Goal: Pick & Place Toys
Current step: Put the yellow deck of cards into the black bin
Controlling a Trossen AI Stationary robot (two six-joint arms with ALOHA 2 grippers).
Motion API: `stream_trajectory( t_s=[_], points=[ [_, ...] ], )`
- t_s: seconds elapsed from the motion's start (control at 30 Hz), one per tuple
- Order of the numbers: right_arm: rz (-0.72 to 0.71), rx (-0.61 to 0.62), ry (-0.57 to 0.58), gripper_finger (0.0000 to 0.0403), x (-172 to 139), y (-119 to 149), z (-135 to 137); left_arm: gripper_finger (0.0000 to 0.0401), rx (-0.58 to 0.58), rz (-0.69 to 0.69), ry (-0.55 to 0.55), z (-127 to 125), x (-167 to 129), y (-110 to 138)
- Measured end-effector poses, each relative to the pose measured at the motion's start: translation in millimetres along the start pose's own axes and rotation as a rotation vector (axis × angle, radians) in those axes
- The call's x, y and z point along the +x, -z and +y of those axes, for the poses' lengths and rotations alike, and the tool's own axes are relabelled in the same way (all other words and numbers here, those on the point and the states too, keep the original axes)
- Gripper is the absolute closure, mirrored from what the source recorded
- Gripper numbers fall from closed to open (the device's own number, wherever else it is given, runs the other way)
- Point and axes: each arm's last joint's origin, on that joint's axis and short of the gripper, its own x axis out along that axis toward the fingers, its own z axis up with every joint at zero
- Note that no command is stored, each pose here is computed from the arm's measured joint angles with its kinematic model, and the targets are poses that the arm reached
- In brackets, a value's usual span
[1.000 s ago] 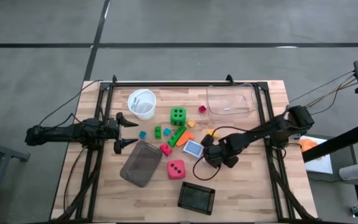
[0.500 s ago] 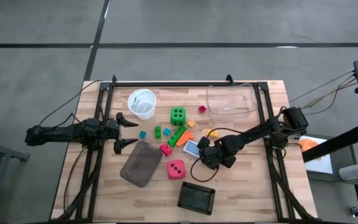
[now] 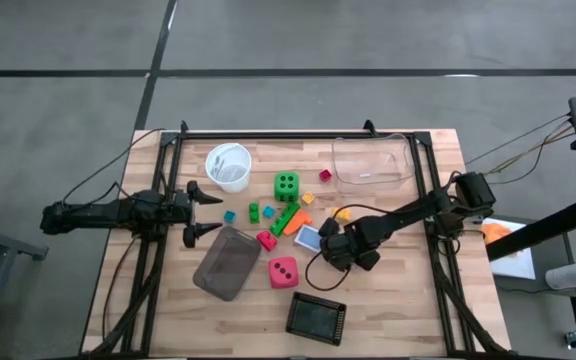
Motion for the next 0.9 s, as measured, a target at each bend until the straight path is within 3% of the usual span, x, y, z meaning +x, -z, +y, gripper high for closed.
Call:
stream_trajectory(
  t_s=[0.2, 0.47, 0.6, 0.9],
  points=[
    [-0.013, -0.002, -0.034, 0.0105, 0.0, -1.2, 3.7, 0.0039, 0.000, 0.000, 0.000, 0.0, 0.0, 0.0],
    [-0.047, 0.001, -0.041, 0.0053, 1.0, -2.9, 2.7, 0.0039, -0.002, 0.000, 0.000, 0.0, 0.0, 0.0],
    [-0.049, 0.005, -0.041, 0.0047, 3.9, -4.0, 2.3, 0.0039, -0.003, 0.000, 0.000, 0.0, 0.0, 0.0],
    [-0.030, 0.071, -0.066, 0.0117, 13.7, -5.5, 2.9, 0.0039, -0.003, 0.000, 0.000, 0.0, 0.0, 0.0]
  ],
)
